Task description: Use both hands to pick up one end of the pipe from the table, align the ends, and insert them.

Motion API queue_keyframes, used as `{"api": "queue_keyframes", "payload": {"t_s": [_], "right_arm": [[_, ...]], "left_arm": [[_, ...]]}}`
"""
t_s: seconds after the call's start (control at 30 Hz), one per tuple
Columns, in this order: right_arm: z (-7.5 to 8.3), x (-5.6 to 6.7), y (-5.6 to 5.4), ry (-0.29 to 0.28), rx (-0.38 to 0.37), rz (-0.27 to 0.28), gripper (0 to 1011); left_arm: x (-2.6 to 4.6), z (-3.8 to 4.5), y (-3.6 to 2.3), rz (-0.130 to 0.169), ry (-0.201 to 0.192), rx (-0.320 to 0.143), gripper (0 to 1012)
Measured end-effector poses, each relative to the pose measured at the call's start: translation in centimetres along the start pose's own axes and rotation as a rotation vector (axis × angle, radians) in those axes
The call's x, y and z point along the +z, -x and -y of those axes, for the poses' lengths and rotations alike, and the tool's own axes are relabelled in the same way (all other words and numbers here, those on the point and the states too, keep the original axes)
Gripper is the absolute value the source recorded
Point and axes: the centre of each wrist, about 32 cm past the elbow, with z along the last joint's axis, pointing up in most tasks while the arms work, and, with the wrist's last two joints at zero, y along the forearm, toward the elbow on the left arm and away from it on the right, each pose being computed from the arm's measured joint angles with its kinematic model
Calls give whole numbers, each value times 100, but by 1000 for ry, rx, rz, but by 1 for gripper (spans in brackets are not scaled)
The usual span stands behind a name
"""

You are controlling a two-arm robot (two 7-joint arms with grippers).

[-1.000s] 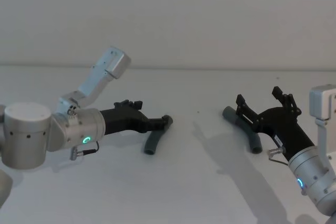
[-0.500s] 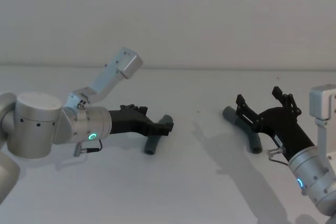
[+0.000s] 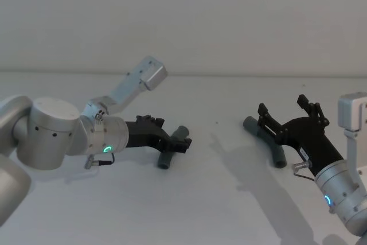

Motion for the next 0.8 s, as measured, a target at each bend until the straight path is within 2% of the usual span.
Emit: {"api": "queue_keyframes", "payload": {"t_s": [0.4, 0.8], "right_arm": [[0, 0, 0, 0, 0, 0, 1000], [0, 0, 0, 0, 0, 0, 1000]], "left_arm": [[11, 99, 28, 52, -15, -5, 1001], [-5, 153, 46, 75, -35, -8, 1001]]}}
